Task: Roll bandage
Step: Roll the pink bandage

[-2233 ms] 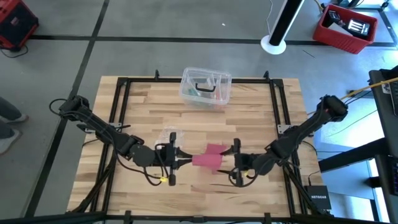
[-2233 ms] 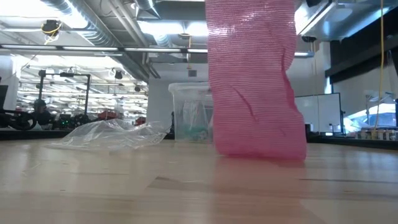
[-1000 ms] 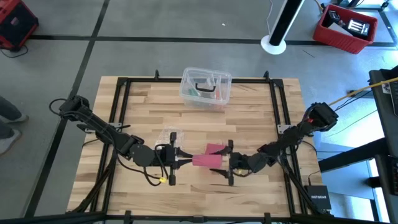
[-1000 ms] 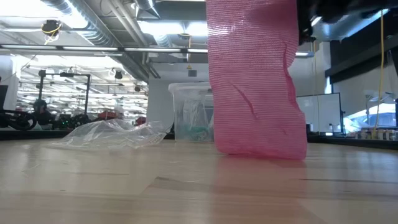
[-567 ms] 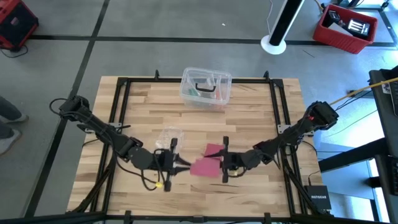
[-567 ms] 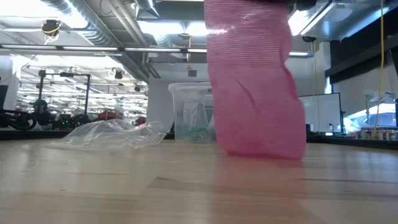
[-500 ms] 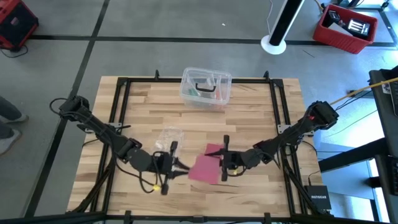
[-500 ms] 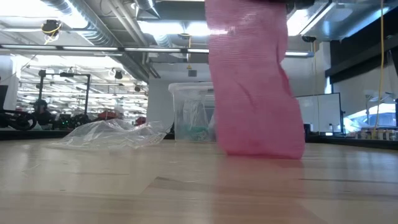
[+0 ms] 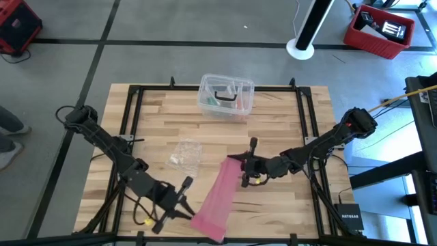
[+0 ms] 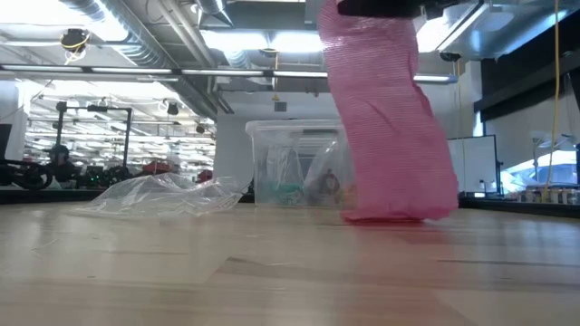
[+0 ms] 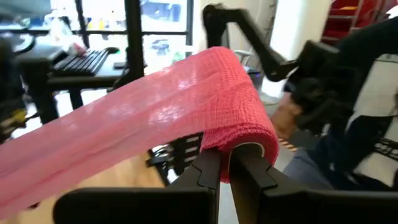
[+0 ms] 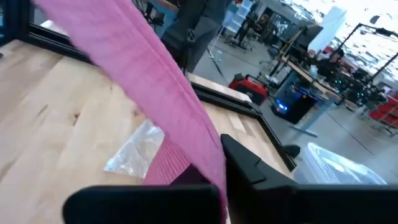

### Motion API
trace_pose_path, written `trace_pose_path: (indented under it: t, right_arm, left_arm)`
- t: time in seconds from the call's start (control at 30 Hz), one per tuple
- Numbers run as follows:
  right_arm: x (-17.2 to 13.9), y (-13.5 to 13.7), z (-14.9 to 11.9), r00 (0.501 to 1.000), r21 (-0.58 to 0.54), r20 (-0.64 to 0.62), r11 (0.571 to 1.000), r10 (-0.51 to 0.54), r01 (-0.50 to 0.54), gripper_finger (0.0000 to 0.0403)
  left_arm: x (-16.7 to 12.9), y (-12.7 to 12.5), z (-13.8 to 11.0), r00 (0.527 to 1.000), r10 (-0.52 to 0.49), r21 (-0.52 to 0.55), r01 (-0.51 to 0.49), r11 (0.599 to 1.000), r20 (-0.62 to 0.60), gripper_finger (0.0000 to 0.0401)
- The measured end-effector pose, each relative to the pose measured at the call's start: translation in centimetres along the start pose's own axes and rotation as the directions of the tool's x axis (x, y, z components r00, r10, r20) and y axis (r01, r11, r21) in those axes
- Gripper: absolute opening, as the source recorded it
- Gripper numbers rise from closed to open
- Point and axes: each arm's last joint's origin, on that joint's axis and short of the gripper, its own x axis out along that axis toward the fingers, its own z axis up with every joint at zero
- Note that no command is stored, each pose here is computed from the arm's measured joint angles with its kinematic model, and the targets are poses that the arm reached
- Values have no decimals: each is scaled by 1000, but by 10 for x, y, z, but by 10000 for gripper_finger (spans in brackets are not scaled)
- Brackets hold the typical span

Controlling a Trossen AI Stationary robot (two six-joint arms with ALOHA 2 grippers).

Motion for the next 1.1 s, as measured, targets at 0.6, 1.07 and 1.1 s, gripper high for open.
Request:
trace_pose_path:
  t: [0.6, 1.07, 1.1]
  right_arm:
    - [-8, 13, 9, 956, 368, 132, 883, 261, -292, 3]
    - [-7, 9, 10, 968, 491, 128, 834, 216, -251, 152]
    - [-8, 7, 11, 968, 476, 124, 843, 217, -250, 165]
  left_arm:
    - [-17, 38, 29, 777, 607, 255, -629, 734, 170, 13]
    - [-14, 65, 15, 733, 679, 270, -663, 698, 47, 13]
    - [-14, 65, 15, 735, 676, 270, -661, 700, 46, 13]
